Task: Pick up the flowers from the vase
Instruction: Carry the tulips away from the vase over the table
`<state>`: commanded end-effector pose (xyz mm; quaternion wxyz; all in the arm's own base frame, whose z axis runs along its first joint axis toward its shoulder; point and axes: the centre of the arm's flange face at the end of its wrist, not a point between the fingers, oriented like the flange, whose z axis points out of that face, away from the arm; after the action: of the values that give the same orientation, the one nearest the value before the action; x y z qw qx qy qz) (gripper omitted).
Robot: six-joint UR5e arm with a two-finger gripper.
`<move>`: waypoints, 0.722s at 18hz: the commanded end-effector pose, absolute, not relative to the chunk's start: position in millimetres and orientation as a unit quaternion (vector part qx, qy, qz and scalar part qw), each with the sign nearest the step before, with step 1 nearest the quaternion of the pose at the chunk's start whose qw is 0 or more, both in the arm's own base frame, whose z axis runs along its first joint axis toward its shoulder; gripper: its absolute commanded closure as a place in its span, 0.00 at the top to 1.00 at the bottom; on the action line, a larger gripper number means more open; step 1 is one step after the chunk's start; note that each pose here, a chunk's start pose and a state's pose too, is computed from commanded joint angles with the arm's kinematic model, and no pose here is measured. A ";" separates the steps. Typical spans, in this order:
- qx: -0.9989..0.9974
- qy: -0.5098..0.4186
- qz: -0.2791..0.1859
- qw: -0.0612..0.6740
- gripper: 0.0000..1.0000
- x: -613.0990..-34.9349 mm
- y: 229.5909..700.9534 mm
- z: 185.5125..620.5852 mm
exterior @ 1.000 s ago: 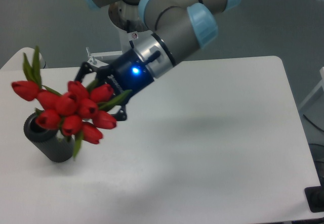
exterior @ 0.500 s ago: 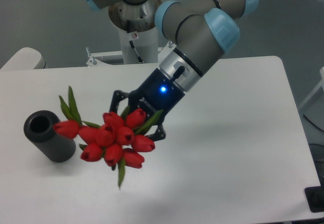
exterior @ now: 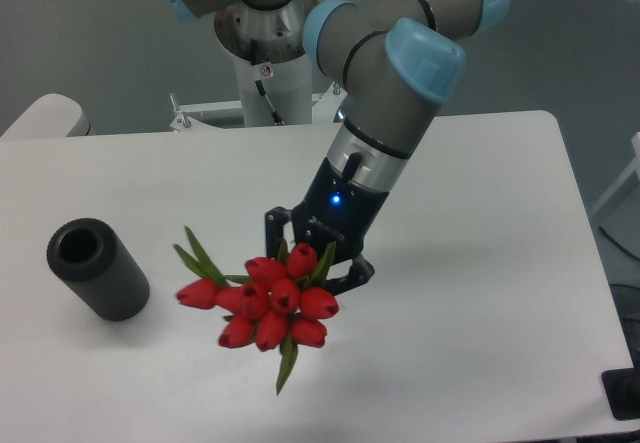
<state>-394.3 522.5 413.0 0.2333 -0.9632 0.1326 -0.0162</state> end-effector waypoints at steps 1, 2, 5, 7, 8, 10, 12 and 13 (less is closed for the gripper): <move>-0.966 0.137 -0.015 0.219 0.24 -395.0 520.0 410.0; -0.969 0.135 -0.013 0.207 0.23 -397.1 517.7 407.3; -0.977 0.133 -0.001 0.169 0.21 -403.4 515.5 393.2; -0.980 0.140 0.008 0.140 0.21 -403.8 519.6 381.6; -0.981 0.148 0.011 0.124 0.21 -406.3 521.6 372.7; -0.982 0.158 0.013 0.100 0.21 -413.6 523.5 356.1; -0.981 0.179 0.019 0.079 0.17 -420.8 522.8 344.9; -0.979 0.191 0.021 0.062 0.17 -424.2 521.8 336.4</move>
<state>-424.2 521.8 336.4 0.0623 -0.9795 0.1907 0.0209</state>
